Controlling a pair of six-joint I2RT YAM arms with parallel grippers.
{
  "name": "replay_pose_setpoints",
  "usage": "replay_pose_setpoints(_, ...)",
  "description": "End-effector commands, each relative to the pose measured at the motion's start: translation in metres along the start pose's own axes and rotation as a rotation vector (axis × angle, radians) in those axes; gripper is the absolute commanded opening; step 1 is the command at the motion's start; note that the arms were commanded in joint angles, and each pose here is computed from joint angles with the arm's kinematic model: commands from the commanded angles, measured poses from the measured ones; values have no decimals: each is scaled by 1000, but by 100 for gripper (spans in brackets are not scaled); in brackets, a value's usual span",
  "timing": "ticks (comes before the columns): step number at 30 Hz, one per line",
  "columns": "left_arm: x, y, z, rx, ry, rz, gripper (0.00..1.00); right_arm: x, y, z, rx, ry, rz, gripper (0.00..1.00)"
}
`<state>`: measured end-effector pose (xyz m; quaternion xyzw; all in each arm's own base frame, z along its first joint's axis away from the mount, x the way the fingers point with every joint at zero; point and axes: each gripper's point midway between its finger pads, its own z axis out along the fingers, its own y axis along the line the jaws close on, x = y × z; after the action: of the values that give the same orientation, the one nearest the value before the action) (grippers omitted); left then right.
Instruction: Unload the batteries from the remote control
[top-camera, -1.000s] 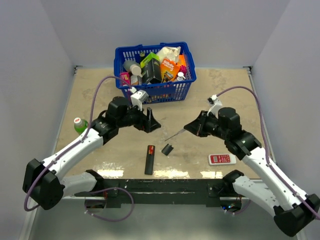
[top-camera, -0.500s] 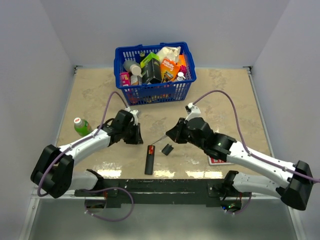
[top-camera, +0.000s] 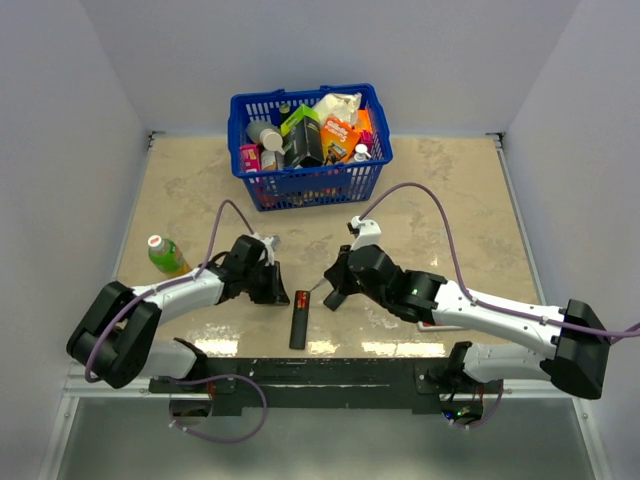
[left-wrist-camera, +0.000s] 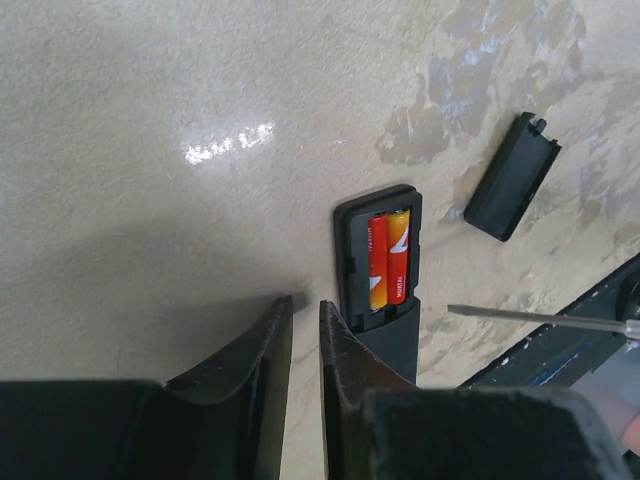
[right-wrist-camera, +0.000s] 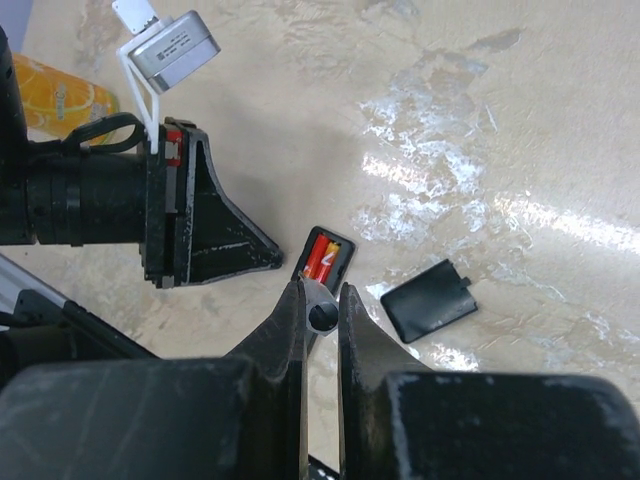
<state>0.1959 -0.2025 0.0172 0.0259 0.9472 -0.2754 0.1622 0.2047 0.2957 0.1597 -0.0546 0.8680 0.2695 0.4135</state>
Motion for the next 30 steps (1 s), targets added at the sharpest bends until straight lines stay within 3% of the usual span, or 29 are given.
replay_pose_setpoints(1,-4,-11,-2,65,-34,-18,23,-27,16,1,-29,-85,-24,0)
replay_pose_setpoints(7,1,-9,-2,75,-39,-16,27,-22,20,10,-46,-82,-86,0)
replay_pose_setpoints(30,9,-19,-3,162,-38,-59,23,-5,18,23,3,-37,-165,0)
